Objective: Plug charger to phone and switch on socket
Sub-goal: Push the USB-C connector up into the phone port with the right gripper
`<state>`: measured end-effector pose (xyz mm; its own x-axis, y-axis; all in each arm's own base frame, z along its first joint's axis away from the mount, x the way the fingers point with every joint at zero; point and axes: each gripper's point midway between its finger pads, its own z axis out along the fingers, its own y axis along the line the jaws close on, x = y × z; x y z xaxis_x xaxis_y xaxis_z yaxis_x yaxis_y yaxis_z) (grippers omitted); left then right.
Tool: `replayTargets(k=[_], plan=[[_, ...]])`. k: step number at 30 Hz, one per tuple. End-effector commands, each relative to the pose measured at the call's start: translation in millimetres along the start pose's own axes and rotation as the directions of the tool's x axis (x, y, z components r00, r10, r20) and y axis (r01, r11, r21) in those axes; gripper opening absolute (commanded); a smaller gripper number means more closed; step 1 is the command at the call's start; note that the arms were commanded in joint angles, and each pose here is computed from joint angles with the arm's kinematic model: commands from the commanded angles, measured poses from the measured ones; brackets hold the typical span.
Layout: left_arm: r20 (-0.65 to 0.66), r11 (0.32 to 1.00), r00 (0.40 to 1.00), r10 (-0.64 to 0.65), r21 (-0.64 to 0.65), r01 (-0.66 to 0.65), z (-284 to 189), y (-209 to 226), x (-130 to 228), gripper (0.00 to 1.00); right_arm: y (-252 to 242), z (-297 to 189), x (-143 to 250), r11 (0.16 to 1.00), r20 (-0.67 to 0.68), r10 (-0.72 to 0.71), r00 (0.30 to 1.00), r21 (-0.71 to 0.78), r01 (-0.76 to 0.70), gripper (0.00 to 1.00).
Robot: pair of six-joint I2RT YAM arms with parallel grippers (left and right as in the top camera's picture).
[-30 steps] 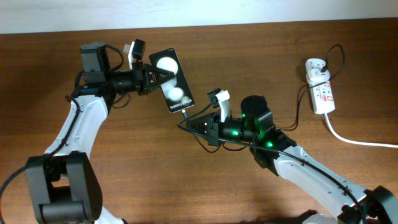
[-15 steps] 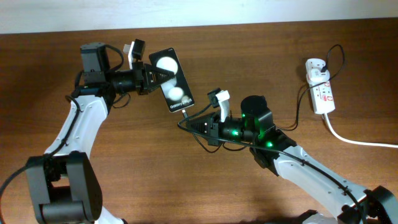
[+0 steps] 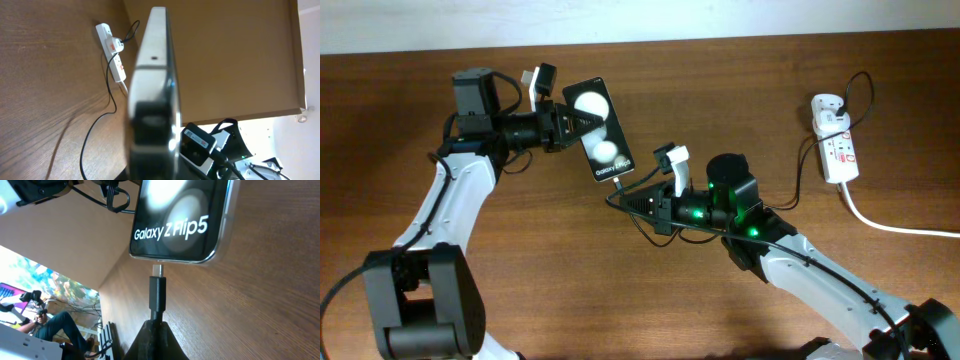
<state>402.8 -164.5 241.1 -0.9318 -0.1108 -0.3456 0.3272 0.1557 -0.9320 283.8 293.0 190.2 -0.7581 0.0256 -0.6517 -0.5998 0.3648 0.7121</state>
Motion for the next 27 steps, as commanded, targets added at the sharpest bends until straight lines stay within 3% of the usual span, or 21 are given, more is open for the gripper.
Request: replayTargets(k=[1, 27], plan=[[-0.016, 0.998, 0.999, 0.048, 0.029, -0.047, 1, -10, 1, 0.00, 0, 0, -1, 1.000, 0.000, -0.010, 1.000, -0.003, 0.010, 0.04], [-0.026, 0.996, 0.996, 0.085, 0.011, -0.084, 13, -9, 4, 0.00, -6, -5, -6, 1.000, 0.012, 0.015, 1.000, 0.004, -0.015, 0.04]])
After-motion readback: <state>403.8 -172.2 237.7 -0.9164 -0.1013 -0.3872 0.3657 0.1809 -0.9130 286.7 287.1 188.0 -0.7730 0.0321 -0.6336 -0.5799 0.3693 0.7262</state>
